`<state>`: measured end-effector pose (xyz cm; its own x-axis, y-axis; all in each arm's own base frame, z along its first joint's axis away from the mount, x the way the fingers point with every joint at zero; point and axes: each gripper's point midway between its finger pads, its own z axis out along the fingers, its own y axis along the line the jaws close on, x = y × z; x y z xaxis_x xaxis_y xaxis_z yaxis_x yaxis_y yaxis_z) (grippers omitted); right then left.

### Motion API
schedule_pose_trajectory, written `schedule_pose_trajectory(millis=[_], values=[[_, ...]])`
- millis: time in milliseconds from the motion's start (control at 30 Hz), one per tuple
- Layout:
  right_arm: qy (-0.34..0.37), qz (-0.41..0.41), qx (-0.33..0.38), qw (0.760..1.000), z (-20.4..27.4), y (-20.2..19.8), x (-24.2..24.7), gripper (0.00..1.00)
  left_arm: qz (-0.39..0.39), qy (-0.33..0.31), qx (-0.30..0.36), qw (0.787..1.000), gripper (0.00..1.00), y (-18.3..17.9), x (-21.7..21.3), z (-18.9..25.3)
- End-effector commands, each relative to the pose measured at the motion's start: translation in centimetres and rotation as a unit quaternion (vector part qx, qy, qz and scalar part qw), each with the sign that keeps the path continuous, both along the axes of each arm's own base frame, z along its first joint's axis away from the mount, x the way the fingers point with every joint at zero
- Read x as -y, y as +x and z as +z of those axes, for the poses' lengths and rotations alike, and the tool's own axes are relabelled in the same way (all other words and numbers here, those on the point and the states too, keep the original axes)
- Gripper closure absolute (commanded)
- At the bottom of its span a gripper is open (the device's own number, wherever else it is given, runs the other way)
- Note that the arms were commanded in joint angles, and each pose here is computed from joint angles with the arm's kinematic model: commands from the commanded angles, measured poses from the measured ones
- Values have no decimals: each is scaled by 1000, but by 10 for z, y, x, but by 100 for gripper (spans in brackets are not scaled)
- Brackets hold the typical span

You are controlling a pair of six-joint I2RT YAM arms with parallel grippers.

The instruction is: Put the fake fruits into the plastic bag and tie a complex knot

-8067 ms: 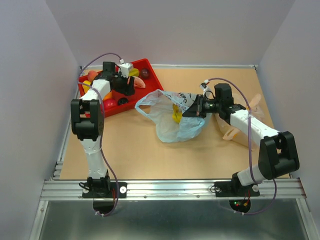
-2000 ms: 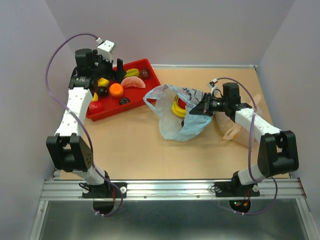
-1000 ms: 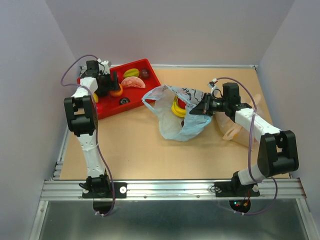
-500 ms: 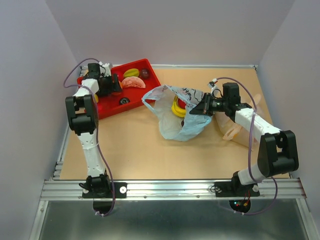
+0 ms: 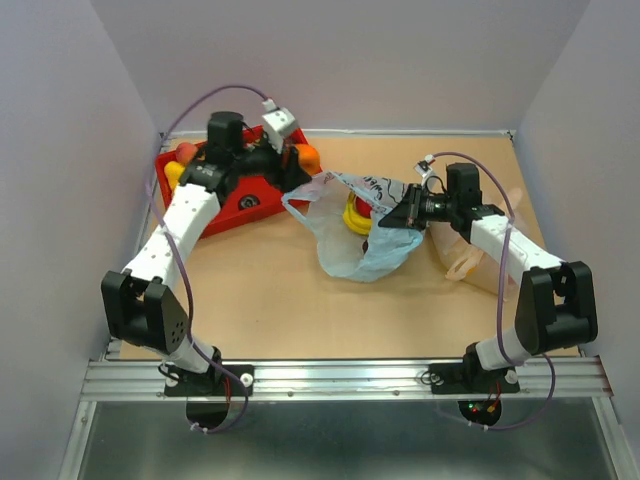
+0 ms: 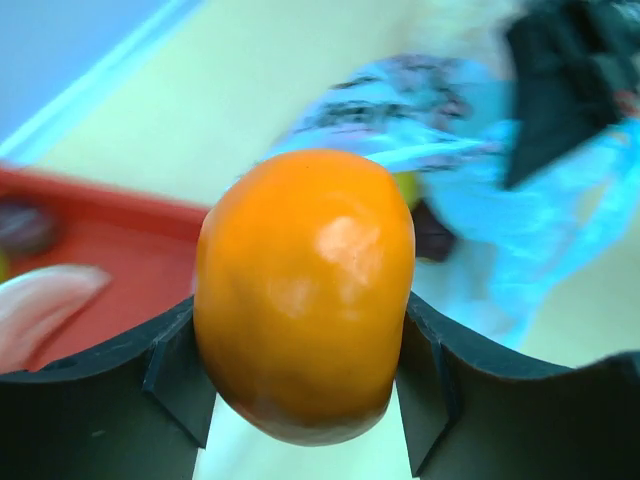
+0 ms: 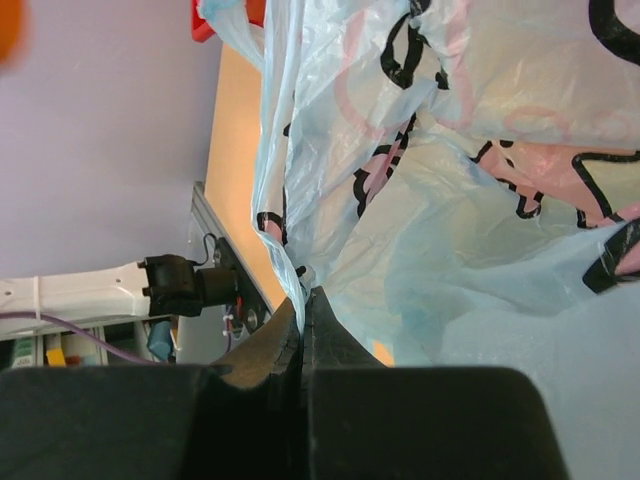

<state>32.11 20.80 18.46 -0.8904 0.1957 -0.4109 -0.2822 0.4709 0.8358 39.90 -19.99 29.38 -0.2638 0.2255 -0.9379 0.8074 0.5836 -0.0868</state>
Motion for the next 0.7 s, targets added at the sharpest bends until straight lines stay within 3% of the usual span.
schedule_pose_trajectory(millis=[0, 100, 200, 300, 467, 533, 667], values=[[23, 15, 83, 996, 57, 11, -5, 100, -65, -24, -119, 991, 55, -39, 54, -70], [29, 19, 105, 994, 74, 13, -5, 100, -84, -53, -169, 981, 54, -57, 95, -91], [36, 22, 123, 992, 91, 13, -6, 100, -83, -85, -174, 977, 54, -54, 126, -95], [42, 27, 121, 991, 95, 10, -7, 99, -78, -108, -165, 977, 54, -35, 150, -94], [44, 36, 99, 993, 78, -1, -7, 100, -36, -191, -146, 970, 45, 20, 186, -72], [42, 35, 89, 995, 71, -4, -6, 100, -16, -213, -121, 969, 36, 39, 197, -65], [39, 28, 76, 996, 62, -1, -4, 100, 91, -228, -98, 964, 2, 83, 191, -78]])
